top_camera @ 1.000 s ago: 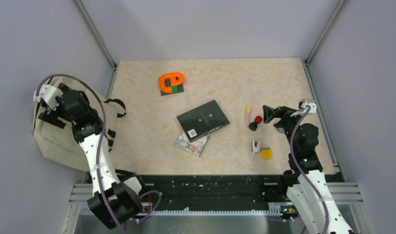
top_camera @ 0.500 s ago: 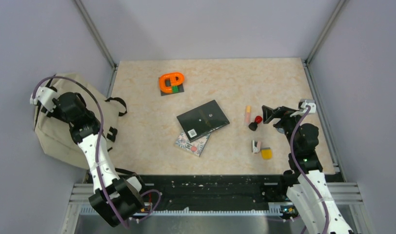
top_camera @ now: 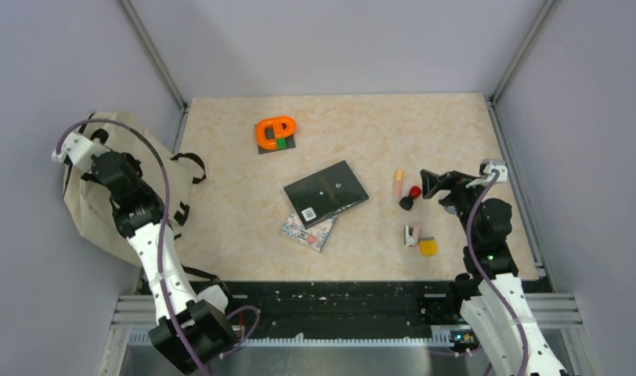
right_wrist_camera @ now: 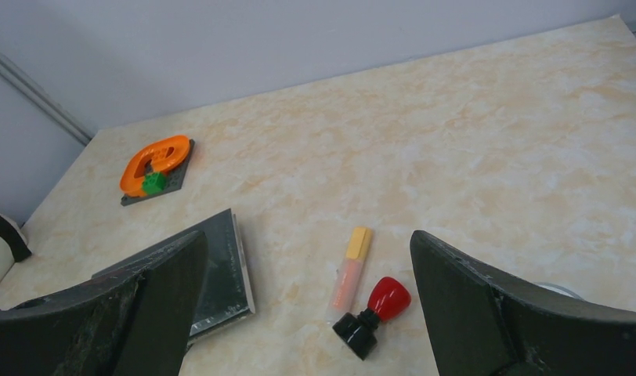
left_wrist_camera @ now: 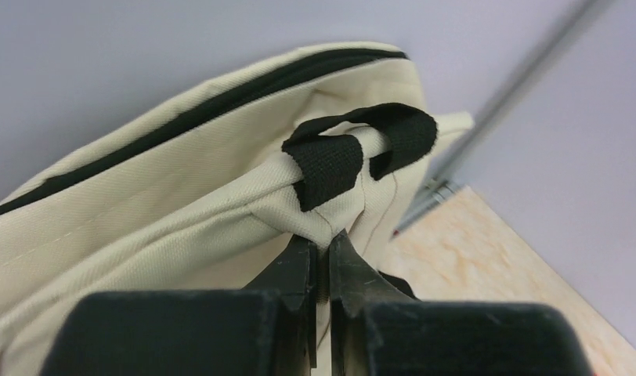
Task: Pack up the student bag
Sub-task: Pick up the student bag at the corner of the board.
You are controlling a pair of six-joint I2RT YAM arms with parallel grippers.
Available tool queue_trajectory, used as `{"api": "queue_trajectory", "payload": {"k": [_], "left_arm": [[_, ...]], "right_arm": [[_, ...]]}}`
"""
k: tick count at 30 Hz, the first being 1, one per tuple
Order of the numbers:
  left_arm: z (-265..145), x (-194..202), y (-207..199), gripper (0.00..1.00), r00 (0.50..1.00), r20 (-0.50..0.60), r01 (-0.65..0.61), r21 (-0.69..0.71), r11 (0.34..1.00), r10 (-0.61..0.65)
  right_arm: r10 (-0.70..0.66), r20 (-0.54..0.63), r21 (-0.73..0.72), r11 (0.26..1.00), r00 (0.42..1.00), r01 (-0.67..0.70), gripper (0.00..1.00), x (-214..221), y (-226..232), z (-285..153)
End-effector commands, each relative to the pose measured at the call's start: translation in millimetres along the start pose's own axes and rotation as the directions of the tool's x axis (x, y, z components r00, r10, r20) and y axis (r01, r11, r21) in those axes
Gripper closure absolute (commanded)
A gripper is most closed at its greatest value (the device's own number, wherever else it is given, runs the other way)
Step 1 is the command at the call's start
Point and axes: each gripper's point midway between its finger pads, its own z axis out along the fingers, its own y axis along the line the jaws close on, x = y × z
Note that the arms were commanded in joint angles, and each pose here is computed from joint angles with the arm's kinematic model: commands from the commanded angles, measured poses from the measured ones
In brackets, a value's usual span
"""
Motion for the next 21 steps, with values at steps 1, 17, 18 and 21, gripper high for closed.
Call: {"api": "queue_trajectory", "payload": {"k": [1,17,18,21], "left_arm": [[-27,-23,-67,1.00,1.000,-0.024,0.021,0.298,0.954,-0.014],[-174,-27,-199,1.00,0.974,-0.141,0.044,0.884,0.465,0.177],[-184,-27,-203,1.00,0.972,-0.150,0.062,0.906,0.418,0.181],[-208,-36,-209,1.00,0.975,-0.144,0.087,0.946,0.312,0.167]], "right_arm": [[0.019,0.057,-0.036,0.999,0.998,-0.017,0.01,-22,12,1],[0.014,-0.162,-0.219,0.975,0.987,-0.049,0.03,13,43,27],[0.015,-0.181,-0.259,0.964,0.983,-0.062,0.03,13,51,29],[0.011,-0.216,-0.391,0.915,0.976,-0.097,0.05,14,78,31]]}}
